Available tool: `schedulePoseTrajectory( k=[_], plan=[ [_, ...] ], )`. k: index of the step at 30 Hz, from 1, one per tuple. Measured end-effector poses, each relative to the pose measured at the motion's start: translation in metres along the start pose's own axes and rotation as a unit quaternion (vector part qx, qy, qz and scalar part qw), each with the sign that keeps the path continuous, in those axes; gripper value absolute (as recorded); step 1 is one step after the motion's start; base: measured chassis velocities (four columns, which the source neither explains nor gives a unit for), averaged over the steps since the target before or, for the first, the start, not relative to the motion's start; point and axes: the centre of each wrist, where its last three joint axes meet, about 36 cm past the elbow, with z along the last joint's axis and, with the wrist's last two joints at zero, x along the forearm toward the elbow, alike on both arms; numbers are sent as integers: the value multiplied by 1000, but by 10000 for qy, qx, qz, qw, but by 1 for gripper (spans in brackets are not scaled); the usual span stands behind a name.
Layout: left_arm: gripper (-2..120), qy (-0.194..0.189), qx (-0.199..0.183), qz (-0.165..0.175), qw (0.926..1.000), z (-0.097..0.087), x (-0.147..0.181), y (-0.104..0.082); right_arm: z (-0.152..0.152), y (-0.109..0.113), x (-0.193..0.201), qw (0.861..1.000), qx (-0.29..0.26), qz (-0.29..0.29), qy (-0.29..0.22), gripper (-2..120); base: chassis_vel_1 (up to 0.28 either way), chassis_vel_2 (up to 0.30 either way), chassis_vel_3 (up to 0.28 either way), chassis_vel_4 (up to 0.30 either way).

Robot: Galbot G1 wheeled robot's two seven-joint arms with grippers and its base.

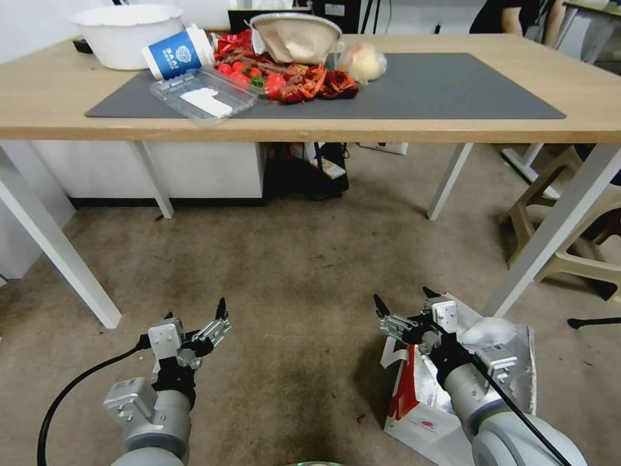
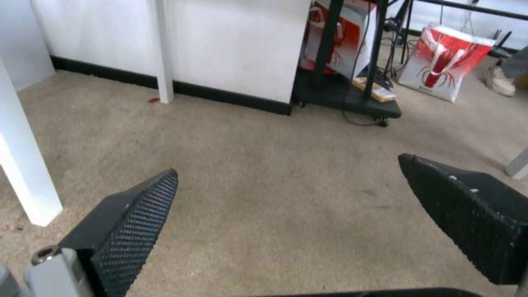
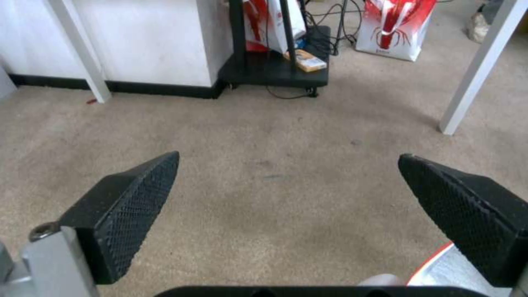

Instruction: Pick up the food delivery bag from the floor and place it on the table.

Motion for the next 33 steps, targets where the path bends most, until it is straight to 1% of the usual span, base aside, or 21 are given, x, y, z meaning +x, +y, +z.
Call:
schedulePoseTrajectory(
  k=[12, 14, 16, 17, 26, 30, 33],
  plan=[
    [100, -34, -2, 1, 10000, 0, 0, 0, 0, 0, 0, 10000, 1, 12, 3, 100, 0, 0, 0, 0],
    [100, -106, -33, 21, 9999, 2, -1, 1, 0, 0, 0, 10000, 0, 21, 6, 100, 0, 0, 0, 0],
    [100, -436, -208, 73, 9988, 9, -4, 5, 1, 0, 0, 10000, -9, 44, 5, 100, 0, 0, 0, 0],
    [100, -476, -225, 84, 9986, 10, -4, 5, 1, 0, 0, 10000, -15, 49, -3, 100, 0, 0, 0, 0],
    [100, -571, -331, 97, 9978, 15, -9, 9, 2, -3, 0, 9998, -83, 61, -184, 100, 0, 0, 0, 0],
    [100, -580, -395, 160, 9974, 15, -9, 11, 2, -3, 0, 9998, -83, 65, -179, 100, 0, 0, 0, 0],
    [100, -586, -525, 239, 9966, 16, -11, 14, 3, -5, 0, 9998, -57, 87, -177, 100, 0, 0, 0, 0]
  ],
)
